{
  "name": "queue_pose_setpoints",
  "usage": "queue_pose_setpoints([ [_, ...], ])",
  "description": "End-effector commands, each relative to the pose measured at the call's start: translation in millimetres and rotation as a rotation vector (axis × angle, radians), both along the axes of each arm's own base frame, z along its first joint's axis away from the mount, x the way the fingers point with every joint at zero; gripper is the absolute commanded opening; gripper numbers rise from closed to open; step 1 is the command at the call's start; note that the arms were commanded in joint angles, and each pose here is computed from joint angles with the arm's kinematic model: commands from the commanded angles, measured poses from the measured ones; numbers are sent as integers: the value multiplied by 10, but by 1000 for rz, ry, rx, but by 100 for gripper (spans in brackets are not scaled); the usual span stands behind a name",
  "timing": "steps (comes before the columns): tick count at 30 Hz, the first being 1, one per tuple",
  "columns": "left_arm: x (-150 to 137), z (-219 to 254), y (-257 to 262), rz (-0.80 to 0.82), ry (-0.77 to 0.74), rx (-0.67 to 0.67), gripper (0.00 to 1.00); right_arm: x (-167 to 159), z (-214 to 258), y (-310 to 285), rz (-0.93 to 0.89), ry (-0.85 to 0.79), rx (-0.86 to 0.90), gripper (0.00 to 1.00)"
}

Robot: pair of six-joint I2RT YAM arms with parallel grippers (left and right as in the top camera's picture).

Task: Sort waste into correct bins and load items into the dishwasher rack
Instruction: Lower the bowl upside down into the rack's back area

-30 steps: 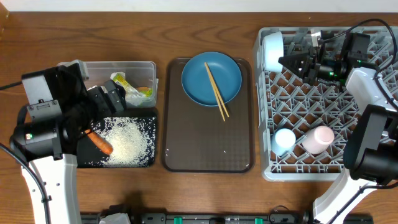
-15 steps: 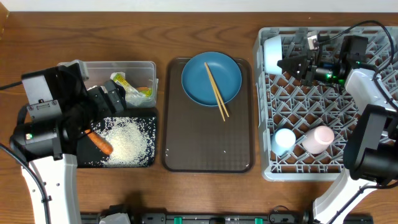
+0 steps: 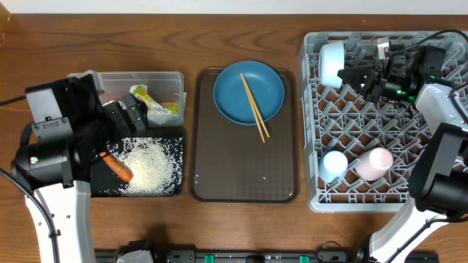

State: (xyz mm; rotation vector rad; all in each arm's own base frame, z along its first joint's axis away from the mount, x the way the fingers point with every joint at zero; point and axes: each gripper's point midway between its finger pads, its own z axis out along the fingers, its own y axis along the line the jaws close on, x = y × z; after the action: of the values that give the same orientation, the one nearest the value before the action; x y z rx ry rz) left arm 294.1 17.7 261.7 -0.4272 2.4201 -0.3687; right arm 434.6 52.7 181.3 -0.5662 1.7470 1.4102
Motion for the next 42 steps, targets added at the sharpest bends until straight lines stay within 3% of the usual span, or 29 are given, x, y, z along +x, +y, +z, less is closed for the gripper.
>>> queue_pose_setpoints([
  [1,-14,12,33,3,-3,19,98,-81,-54,0,17,-27,38,1],
  [24,-14,12,33,3,-3,19,98,-196,-397,-422,-116,69,18,1],
  [29,-14,12,34,3,-3,19,98,-155,-555,-629,-205,230,-12,2],
  [31,-14,12,33,3,-3,19,98,-135,-659,-727,-258,327,-31,8],
  [33,-14,12,33,3,-3,19,98,-132,-764,-834,-316,436,-41,23],
  [42,-14,12,34,3,-3,19,98,-250,-815,-1130,-394,527,-6,61],
])
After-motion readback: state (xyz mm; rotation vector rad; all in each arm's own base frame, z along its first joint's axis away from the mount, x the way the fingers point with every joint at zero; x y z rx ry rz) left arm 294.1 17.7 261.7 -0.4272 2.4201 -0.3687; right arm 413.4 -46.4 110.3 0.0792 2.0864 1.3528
